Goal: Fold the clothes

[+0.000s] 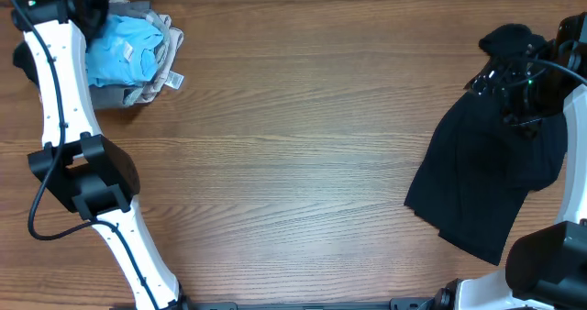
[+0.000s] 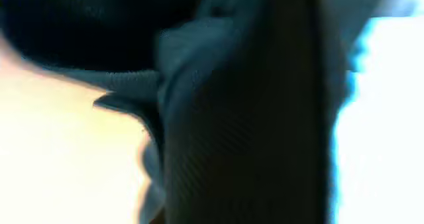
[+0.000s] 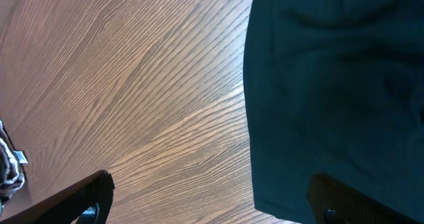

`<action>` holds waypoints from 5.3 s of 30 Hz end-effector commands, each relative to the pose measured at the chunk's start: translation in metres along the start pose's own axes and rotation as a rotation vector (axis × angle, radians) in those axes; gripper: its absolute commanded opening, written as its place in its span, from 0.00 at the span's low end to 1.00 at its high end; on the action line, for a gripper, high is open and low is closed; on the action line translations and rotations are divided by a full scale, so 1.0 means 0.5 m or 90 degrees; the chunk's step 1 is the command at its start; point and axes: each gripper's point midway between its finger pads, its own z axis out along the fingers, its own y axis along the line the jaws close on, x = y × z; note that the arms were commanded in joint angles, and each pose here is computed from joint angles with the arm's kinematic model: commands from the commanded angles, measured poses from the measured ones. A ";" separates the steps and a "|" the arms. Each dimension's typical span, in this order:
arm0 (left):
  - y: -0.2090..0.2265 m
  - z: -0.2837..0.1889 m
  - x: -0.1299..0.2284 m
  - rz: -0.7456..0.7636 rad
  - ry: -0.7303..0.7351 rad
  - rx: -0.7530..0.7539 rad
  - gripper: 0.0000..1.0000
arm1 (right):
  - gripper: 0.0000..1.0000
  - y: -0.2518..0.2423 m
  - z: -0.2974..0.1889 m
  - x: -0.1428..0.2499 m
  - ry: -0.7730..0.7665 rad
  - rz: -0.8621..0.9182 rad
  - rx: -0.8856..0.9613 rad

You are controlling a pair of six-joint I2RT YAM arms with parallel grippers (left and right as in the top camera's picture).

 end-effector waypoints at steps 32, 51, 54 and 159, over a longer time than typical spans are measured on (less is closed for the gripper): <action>-0.016 -0.057 -0.063 -0.326 -0.172 0.307 1.00 | 0.98 0.005 -0.007 -0.014 -0.021 -0.010 -0.001; -0.316 0.189 0.012 -0.286 -0.019 0.471 1.00 | 0.98 0.003 -0.007 -0.008 -0.014 -0.008 0.001; -0.224 0.093 -0.046 -0.283 -0.085 0.428 1.00 | 0.98 0.002 -0.007 -0.006 -0.011 -0.007 0.003; -0.087 -0.522 0.042 -0.376 -0.055 0.404 1.00 | 1.00 -0.053 0.005 0.263 -0.747 -0.365 -0.225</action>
